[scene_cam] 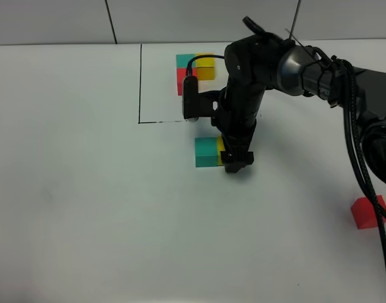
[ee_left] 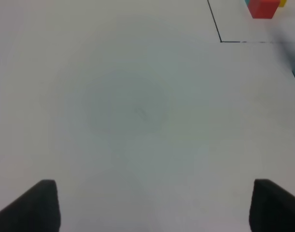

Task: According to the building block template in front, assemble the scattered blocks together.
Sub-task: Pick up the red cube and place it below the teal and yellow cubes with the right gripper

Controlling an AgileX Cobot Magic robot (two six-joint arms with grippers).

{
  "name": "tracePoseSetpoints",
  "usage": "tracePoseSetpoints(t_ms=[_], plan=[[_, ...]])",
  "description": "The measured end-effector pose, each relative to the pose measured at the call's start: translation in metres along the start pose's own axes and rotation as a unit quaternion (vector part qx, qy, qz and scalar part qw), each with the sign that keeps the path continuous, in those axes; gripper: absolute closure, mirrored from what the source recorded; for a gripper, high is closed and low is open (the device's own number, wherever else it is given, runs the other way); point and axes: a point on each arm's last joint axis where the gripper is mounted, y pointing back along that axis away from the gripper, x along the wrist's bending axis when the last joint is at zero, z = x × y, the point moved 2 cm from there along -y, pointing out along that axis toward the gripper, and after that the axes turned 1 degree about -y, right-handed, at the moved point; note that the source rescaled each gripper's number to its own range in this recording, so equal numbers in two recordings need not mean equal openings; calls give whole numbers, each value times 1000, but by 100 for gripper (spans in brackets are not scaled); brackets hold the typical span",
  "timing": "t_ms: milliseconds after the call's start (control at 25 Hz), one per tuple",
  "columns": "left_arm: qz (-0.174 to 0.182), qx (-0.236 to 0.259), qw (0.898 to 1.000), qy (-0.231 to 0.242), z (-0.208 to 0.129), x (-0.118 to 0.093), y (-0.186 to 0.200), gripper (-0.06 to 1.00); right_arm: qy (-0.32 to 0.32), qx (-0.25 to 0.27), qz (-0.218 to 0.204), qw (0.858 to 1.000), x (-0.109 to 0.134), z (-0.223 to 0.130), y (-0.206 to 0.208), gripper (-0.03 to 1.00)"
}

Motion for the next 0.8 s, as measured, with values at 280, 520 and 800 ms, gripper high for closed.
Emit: tracePoseSetpoints(t_ms=[280,520,800], plan=[[0,0,1000,0,0,0,0,20,-92,12,7,996,-5,-38,43,7],[0,0,1000,0,0,0,0,20,-240,-3,-37,970,14,-94,73,6],[0,0,1000,0,0,0,0,20,-460,-15,-79,884,83,-180,91,6]])
